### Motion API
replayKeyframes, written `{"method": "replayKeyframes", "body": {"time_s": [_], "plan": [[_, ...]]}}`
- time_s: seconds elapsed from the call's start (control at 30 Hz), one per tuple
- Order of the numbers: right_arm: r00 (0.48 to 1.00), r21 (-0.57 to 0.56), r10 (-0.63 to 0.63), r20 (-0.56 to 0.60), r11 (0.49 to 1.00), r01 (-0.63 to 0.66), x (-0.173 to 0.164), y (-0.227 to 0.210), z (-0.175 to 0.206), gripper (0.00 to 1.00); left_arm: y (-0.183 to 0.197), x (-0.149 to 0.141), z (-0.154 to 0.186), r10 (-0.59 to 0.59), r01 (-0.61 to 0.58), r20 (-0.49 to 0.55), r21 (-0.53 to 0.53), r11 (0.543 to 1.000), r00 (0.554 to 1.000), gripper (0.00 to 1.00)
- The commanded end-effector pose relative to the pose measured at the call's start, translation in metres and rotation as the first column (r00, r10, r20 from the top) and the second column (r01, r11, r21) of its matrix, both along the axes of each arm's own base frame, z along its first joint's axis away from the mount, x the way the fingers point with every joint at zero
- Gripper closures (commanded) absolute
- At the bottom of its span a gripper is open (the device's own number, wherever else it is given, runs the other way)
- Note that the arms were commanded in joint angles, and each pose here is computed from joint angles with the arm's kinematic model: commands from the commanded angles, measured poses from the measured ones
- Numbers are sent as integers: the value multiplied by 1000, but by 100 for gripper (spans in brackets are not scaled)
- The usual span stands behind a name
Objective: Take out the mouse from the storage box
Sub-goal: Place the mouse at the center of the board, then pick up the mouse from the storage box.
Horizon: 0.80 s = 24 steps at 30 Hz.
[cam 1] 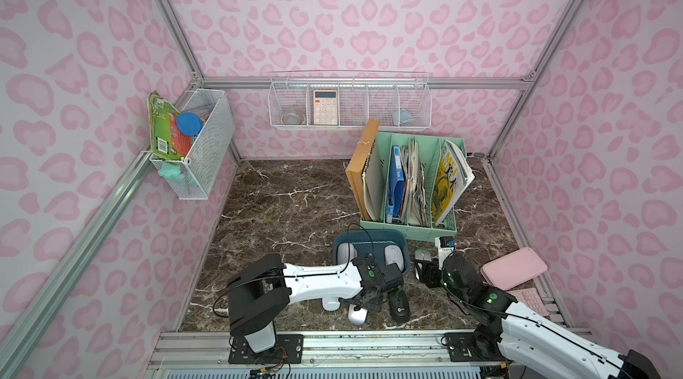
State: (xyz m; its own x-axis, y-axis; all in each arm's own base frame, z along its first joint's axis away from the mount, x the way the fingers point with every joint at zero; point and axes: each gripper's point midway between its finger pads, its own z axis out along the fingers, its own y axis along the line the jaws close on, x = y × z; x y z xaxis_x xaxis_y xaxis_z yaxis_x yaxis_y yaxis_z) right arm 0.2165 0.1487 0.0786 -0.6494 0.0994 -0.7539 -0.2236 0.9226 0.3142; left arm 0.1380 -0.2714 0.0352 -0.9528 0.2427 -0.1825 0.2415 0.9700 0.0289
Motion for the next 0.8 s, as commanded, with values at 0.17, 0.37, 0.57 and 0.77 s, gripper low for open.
{"method": "replayKeyframes", "body": {"time_s": [0.17, 0.37, 0.57, 0.77], "plan": [[1000, 4, 1, 12, 1000, -1, 5, 4, 6, 28, 20, 4, 27, 44, -39, 98, -57, 998, 994, 17], [1000, 10, 11, -13, 1000, -11, 7, 11, 14, 28, 40, 7, 56, 72, -43, 188, -154, 987, 979, 16], [999, 7, 36, -37, 999, -36, 12, 32, 28, 27, 79, 20, 87, 138, -71, 313, -216, 974, 940, 12], [994, -63, 83, -76, 994, -88, 12, 70, 30, 25, 124, 40, 101, 228, -135, 417, -242, 961, 880, 10]]}}
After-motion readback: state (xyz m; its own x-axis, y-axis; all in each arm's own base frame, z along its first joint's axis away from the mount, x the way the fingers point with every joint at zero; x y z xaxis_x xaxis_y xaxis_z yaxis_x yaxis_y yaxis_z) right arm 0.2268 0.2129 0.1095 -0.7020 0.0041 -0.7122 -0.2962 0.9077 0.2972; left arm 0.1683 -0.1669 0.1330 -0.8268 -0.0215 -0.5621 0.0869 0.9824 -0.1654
